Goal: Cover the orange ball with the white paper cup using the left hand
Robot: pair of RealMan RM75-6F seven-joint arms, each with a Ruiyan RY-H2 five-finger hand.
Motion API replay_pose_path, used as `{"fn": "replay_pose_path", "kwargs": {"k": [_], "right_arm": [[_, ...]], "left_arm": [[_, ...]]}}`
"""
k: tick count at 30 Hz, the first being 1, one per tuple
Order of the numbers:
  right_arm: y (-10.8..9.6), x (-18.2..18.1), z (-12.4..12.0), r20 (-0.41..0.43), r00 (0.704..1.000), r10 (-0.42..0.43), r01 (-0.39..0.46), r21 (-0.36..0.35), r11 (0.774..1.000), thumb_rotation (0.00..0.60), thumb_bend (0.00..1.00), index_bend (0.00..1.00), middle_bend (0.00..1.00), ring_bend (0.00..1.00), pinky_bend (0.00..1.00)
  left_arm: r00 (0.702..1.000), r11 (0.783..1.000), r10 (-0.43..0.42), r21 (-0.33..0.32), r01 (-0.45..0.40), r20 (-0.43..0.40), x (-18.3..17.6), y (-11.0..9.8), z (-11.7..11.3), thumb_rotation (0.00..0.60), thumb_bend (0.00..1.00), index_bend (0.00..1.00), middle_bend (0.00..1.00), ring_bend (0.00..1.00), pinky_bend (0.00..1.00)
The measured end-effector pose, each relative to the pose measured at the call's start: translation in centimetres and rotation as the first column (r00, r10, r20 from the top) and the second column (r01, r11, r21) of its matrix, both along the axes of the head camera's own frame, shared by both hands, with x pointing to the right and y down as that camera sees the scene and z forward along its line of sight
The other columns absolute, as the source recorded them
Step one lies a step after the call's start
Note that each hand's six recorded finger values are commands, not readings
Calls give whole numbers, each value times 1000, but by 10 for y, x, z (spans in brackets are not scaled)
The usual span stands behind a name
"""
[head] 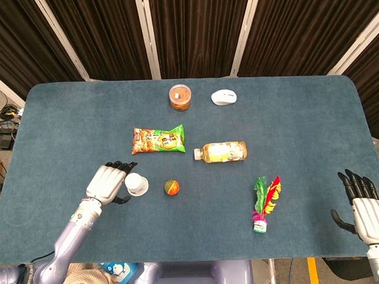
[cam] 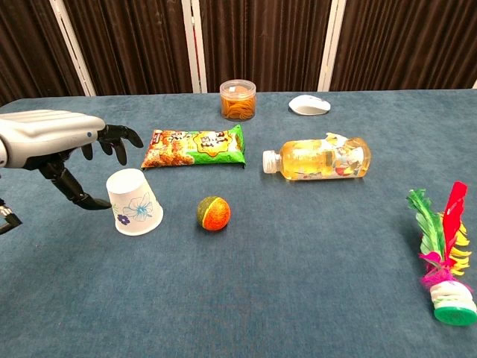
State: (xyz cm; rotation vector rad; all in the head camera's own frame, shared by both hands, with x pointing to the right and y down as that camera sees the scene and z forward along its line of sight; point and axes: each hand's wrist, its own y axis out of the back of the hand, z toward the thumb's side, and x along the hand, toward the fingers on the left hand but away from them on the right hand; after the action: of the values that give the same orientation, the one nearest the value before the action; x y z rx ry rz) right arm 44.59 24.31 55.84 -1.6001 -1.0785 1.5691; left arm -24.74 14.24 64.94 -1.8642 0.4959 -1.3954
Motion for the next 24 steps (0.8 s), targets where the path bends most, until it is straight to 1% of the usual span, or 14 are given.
{"fn": "replay_pose_path", "kwargs": {"k": [3,6,11,16,20,24], "right_arm": [[0,0,0,1,1000,2,-2,-1,1000,600,347,0,0,0,26],[0,0,1,1,1000,3,-3,-2,1000,600,347,0,0,0,26],[-1,1,1,2,1000,6,-6,-5,1000,600,347,0,0,0,27],[-1,0,1,3,1000,6,-6,-4,1000,600,347,0,0,0,26],[-1,0,1,3,1000,6,-6,-4,1000,600,346,0,0,0,27],[-1,0,1,4,1000,8,-8,-4,1000,600,346,0,0,0,26]], "left_arm": [[1000,1000,-4,0,4,7,4,-2,5,600,215,152,293,225,315],[1000,1000,-12,-3,12,13,7,-3,9,600,242,188,340,268,348],[1000,1000,-13,-2,13,19,8,-3,13,600,284,279,432,348,407],[1000,1000,-13,0,13,19,8,-2,14,600,302,307,460,372,424],[1000,1000,-17,5,17,13,8,-3,12,600,302,303,459,373,424],[1000,1000,-18,16,19,-13,11,-5,5,600,302,297,457,373,424]]}}
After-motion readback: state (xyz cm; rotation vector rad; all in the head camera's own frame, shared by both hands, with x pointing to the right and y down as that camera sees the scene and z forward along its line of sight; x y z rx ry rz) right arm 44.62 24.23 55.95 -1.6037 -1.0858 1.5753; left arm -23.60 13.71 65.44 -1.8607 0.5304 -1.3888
